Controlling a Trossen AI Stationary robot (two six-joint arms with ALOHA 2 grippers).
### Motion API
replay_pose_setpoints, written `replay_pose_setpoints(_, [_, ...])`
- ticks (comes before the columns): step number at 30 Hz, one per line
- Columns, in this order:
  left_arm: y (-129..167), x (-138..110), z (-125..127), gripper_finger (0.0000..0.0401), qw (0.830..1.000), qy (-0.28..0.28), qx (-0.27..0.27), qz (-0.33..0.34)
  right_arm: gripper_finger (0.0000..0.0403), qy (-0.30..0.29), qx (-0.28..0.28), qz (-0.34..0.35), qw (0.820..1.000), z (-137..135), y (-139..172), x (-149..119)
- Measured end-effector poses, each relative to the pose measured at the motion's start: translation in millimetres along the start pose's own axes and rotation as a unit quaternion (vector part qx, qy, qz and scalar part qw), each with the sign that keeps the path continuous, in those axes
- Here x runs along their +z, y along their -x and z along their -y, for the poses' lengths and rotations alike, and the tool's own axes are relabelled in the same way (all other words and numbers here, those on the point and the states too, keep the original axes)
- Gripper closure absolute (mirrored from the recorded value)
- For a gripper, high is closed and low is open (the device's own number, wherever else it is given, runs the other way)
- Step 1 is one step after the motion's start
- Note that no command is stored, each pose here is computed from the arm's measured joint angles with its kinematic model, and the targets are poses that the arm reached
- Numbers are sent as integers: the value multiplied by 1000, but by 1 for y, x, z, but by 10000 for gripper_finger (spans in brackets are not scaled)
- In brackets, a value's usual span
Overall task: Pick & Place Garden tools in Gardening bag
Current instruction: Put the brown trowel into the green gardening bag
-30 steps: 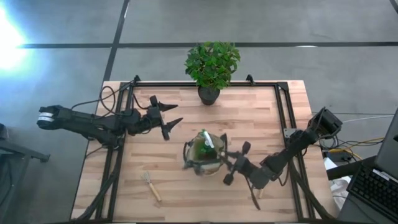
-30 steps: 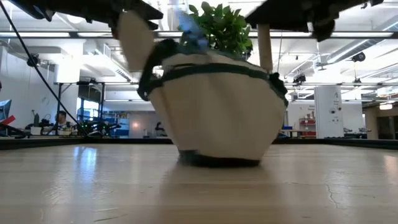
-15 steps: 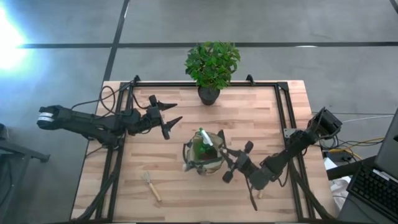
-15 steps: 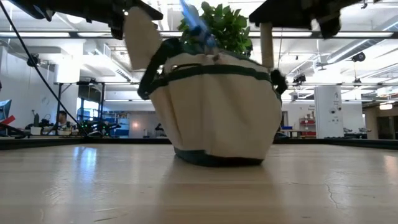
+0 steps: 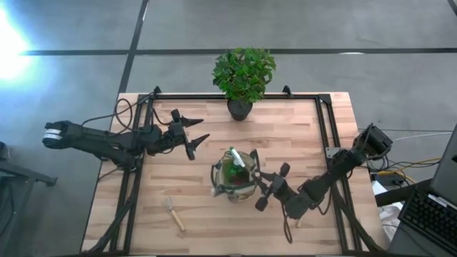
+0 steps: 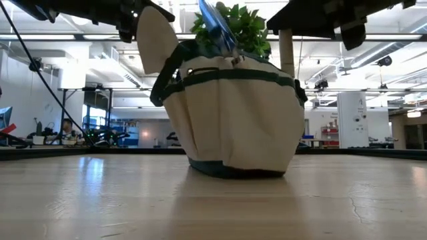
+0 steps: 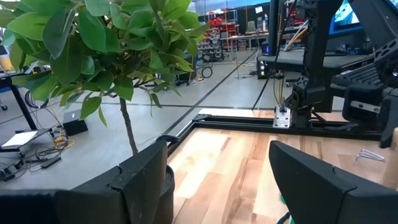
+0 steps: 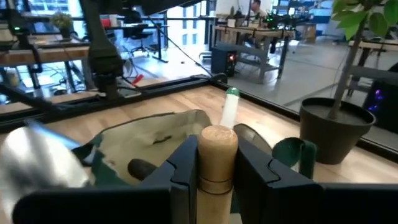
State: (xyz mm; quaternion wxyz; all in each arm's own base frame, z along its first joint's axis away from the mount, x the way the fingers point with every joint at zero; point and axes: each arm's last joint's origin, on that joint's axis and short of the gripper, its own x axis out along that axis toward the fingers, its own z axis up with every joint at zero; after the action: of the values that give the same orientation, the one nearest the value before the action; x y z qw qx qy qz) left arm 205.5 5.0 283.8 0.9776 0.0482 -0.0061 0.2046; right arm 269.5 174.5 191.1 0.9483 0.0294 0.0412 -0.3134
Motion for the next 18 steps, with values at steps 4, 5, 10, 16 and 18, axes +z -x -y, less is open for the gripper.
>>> replay_pose_setpoints(4, [0, 0, 0, 117, 1000, -5, 0, 0, 346, -1, 29, -10, 1000, -2, 1, 0])
replay_pose_setpoints(5, [0, 0, 0, 117, 1000, -5, 0, 0, 346, 1, 35, -14, 999, -3, 0, -2])
replay_pose_setpoints(10, [0, 0, 0, 117, 1000, -5, 0, 0, 346, 7, 32, -21, 999, -4, -4, -13])
replay_pose_setpoints(16, [0, 0, 0, 117, 1000, -5, 0, 0, 346, 15, 47, -34, 998, -4, -8, -19])
replay_pose_setpoints(18, [0, 0, 0, 117, 1000, -4, 0, 0, 346, 15, 49, -36, 998, -4, -8, -19])
